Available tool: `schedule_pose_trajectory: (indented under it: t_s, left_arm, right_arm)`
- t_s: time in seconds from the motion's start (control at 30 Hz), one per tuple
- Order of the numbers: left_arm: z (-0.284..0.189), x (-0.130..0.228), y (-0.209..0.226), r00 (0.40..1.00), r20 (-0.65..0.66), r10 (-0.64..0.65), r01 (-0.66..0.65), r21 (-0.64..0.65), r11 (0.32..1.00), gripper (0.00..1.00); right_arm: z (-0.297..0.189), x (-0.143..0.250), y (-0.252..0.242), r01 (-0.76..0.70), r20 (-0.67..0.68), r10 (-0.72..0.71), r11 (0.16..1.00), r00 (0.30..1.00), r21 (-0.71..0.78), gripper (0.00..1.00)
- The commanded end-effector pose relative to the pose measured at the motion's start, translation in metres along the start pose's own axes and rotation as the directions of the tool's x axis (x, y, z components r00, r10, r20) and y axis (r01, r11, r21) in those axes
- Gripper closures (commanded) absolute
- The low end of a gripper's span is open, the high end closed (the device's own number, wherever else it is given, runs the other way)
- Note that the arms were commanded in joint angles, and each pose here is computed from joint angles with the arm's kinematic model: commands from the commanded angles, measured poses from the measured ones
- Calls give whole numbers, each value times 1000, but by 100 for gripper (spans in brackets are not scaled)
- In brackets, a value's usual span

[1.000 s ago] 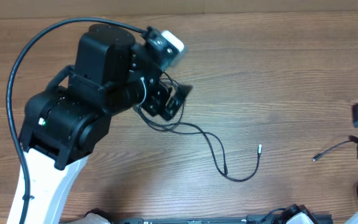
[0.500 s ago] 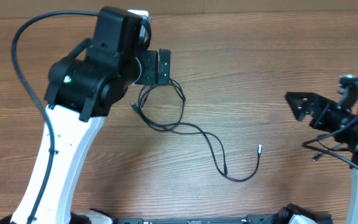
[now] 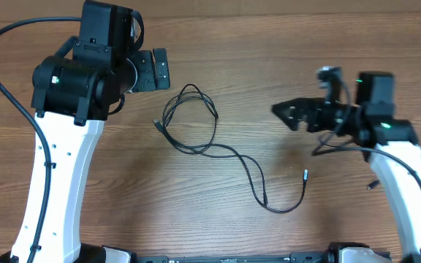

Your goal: Untangle cables

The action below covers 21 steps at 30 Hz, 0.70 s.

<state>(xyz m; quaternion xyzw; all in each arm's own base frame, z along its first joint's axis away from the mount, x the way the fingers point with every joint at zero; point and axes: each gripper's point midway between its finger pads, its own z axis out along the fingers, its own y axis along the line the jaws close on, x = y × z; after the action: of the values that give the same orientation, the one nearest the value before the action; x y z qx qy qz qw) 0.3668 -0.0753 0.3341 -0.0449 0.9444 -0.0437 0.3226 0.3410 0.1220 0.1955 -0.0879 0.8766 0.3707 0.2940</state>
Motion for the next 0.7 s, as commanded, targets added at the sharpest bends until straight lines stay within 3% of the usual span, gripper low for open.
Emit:
schedule_pose_trajectory:
  t_s: [0.0, 0.3, 0.43, 0.67]
  left_arm:
    - [1, -3, 6, 1000, 7, -24, 24, -17, 1000, 0]
    - [7, 0, 32, 997, -17, -72, 71, -66, 995, 0]
    - [7, -1, 37, 996, -17, -83, 81, -75, 994, 1]
    - [7, 1, 39, 996, -26, -86, 84, -81, 993, 1]
  right_arm:
    - [34, 9, 16, 35, -66, -39, 998, 997, -61, 0]
    - [126, 45, 34, 169, -180, -177, 984, 968, -60, 0]
    - [147, 62, 13, 75, -217, -47, 990, 975, 120, 0]
    - [184, 80, 27, -17, -246, 21, 1000, 969, 21, 0]
